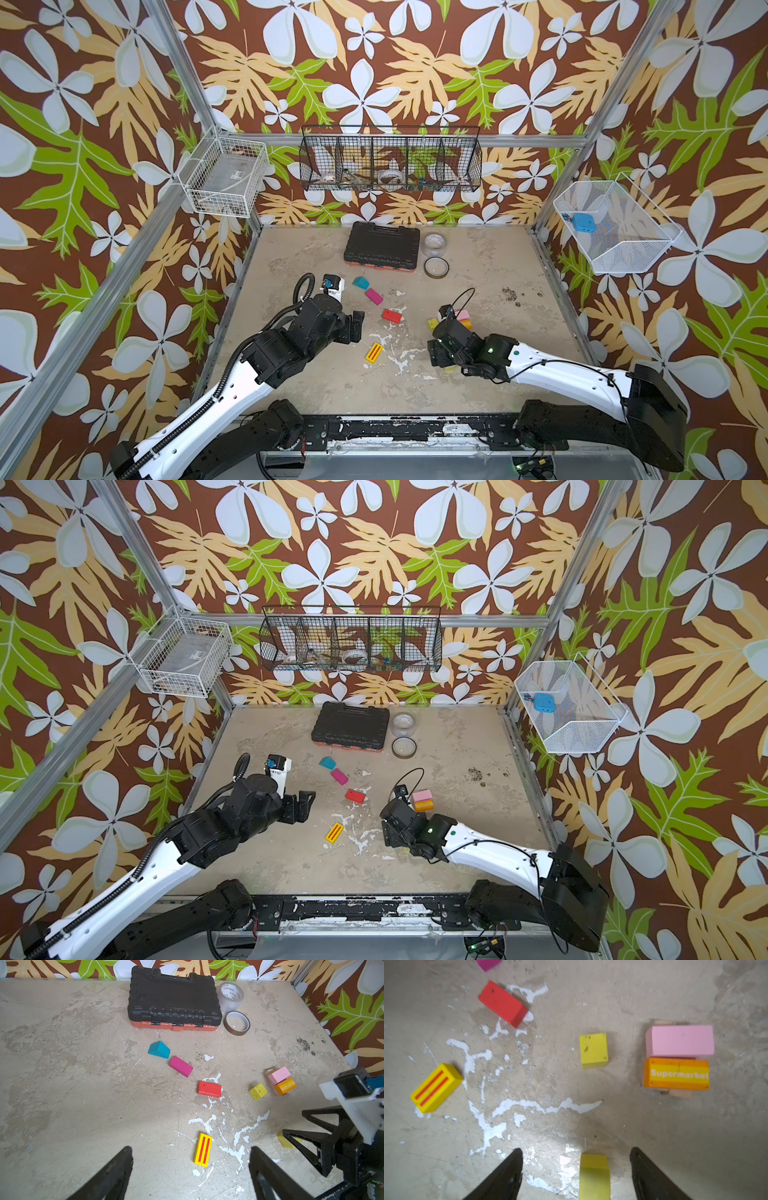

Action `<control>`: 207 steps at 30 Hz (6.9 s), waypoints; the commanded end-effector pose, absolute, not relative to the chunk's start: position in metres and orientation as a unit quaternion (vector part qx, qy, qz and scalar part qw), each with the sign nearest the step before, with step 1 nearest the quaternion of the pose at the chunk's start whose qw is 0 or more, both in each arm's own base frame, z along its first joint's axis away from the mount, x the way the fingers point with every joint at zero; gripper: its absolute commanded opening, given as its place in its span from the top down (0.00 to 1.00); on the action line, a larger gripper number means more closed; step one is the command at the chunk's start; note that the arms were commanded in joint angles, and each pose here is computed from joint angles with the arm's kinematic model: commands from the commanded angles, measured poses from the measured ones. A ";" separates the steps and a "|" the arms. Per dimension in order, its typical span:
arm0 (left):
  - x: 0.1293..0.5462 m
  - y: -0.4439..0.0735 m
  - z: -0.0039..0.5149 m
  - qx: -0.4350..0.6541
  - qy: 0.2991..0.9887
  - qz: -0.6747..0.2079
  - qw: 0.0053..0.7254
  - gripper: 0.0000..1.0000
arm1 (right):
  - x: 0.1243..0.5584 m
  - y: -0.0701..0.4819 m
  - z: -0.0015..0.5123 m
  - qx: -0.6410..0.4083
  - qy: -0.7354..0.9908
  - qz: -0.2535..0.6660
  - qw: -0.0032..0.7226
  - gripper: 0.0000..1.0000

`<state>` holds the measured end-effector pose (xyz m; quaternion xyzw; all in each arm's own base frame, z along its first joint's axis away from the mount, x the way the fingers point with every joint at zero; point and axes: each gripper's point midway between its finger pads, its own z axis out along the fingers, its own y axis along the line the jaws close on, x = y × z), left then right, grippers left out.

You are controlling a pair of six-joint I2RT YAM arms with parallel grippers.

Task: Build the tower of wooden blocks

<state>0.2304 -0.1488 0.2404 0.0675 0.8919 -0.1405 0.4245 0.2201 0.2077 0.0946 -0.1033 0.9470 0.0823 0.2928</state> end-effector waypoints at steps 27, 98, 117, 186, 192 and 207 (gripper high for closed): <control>0.229 -0.165 0.241 0.094 0.887 -0.172 0.418 0.10 | 0.353 0.340 0.034 -0.108 0.950 -0.034 0.291 0.02; 0.229 -0.161 0.243 0.088 0.886 -0.168 0.424 0.09 | 0.347 0.324 0.021 -0.096 0.960 0.045 0.260 0.27; 0.229 -0.162 0.243 0.088 0.886 -0.168 0.423 0.09 | 0.335 0.308 0.089 -0.096 0.947 0.070 0.298 0.63; 0.236 -0.161 0.229 0.082 0.898 -0.143 0.408 0.09 | 0.327 0.122 0.062 -0.040 0.968 -0.004 0.249 0.57; 0.236 -0.161 0.229 0.082 0.898 -0.143 0.408 0.09 | 0.327 0.120 0.058 -0.038 0.969 -0.005 0.244 0.53; 0.235 -0.161 0.230 0.083 0.898 -0.144 0.408 0.09 | 0.326 0.118 0.054 -0.036 0.970 -0.011 0.239 0.21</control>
